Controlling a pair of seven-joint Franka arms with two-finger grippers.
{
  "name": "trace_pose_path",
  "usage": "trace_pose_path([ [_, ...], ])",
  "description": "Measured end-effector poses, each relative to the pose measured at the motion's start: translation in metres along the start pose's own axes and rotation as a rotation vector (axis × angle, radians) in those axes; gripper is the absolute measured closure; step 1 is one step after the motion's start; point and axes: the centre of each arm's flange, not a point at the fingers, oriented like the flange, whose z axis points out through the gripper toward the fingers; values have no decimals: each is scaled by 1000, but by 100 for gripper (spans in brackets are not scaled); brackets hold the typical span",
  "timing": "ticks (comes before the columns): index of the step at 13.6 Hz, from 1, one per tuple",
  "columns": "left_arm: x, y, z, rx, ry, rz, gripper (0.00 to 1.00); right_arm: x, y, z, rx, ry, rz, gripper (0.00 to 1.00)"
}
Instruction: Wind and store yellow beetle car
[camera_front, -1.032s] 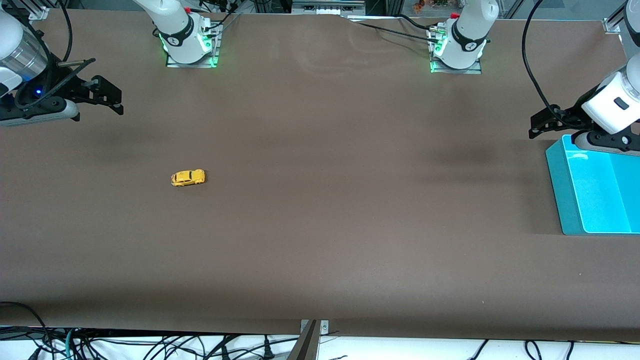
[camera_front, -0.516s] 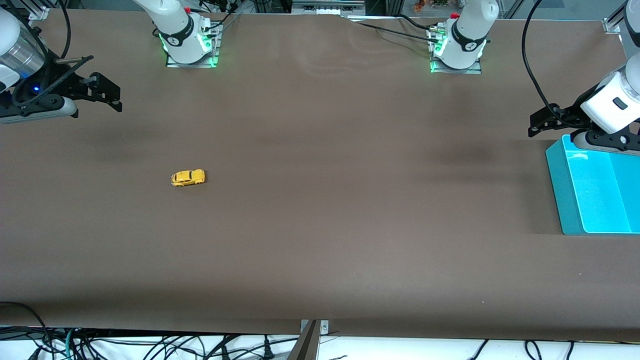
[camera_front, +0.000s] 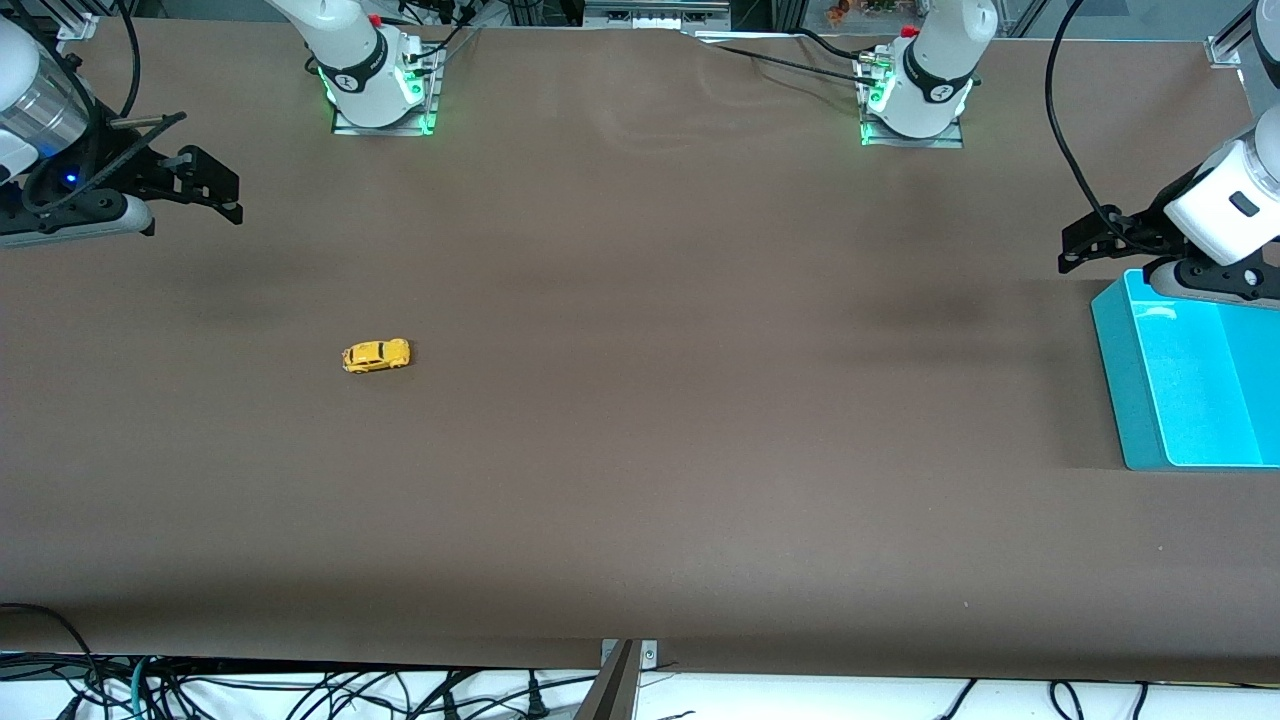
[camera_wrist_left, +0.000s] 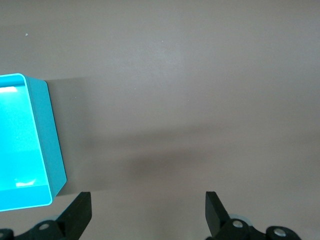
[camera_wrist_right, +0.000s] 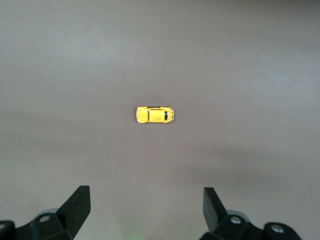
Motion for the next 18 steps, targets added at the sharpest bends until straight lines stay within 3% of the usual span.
trace_pose_path([
  [18, -1, -3, 1, -1, -9, -6, 0, 0, 11, -23, -10, 35, 18, 0],
])
